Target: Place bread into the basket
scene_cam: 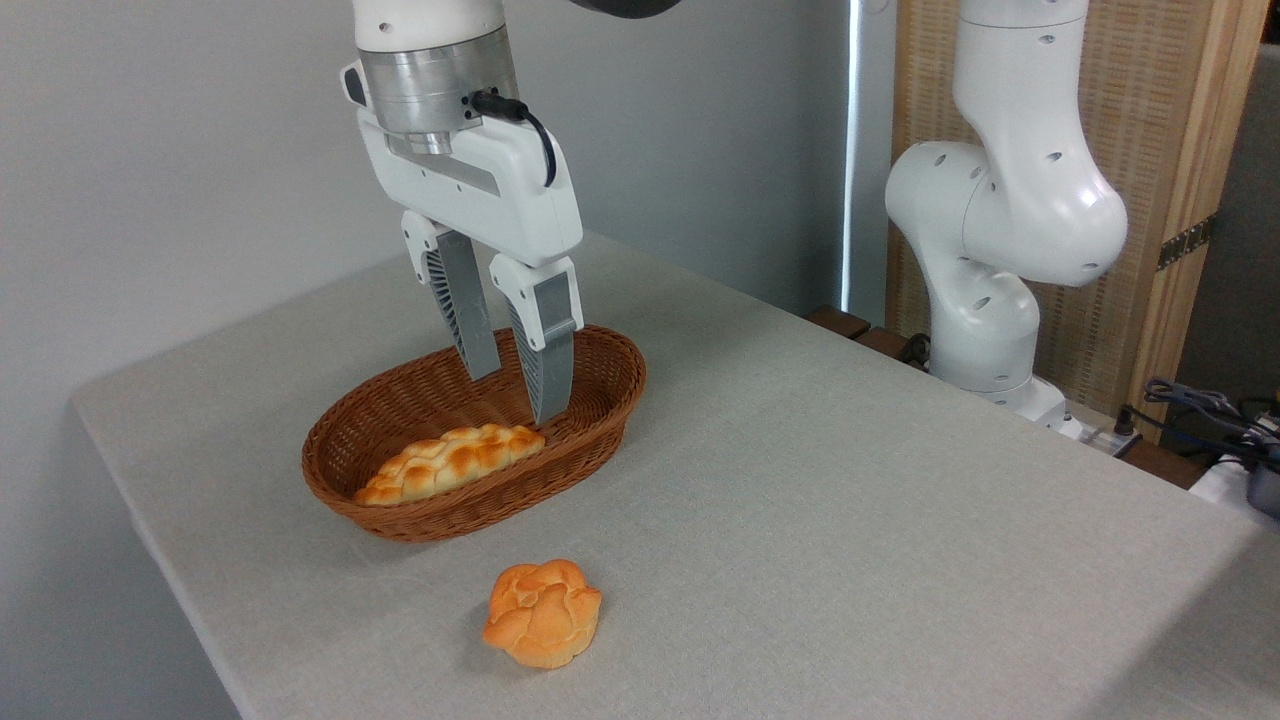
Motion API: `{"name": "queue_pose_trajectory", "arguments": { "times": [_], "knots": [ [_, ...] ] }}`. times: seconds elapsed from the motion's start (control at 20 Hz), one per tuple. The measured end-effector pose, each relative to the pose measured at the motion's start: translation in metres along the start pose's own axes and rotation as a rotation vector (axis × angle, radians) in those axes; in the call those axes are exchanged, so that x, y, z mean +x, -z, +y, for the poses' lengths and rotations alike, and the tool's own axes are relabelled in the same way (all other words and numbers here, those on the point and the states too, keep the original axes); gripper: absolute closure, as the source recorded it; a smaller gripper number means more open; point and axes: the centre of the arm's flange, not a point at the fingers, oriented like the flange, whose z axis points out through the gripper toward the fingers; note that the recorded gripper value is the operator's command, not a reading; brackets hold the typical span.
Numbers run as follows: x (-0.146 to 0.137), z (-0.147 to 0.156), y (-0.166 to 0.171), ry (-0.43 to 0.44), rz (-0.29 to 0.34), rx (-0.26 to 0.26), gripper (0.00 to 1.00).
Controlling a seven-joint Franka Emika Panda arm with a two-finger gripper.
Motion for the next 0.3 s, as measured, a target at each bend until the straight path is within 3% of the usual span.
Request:
{"name": "queue_pose_trajectory", "arguments": {
  "times": [0.3],
  "knots": [
    [-0.002,0.0024,0.0019,-0.001,-0.008,-0.006,0.0]
  ]
}}
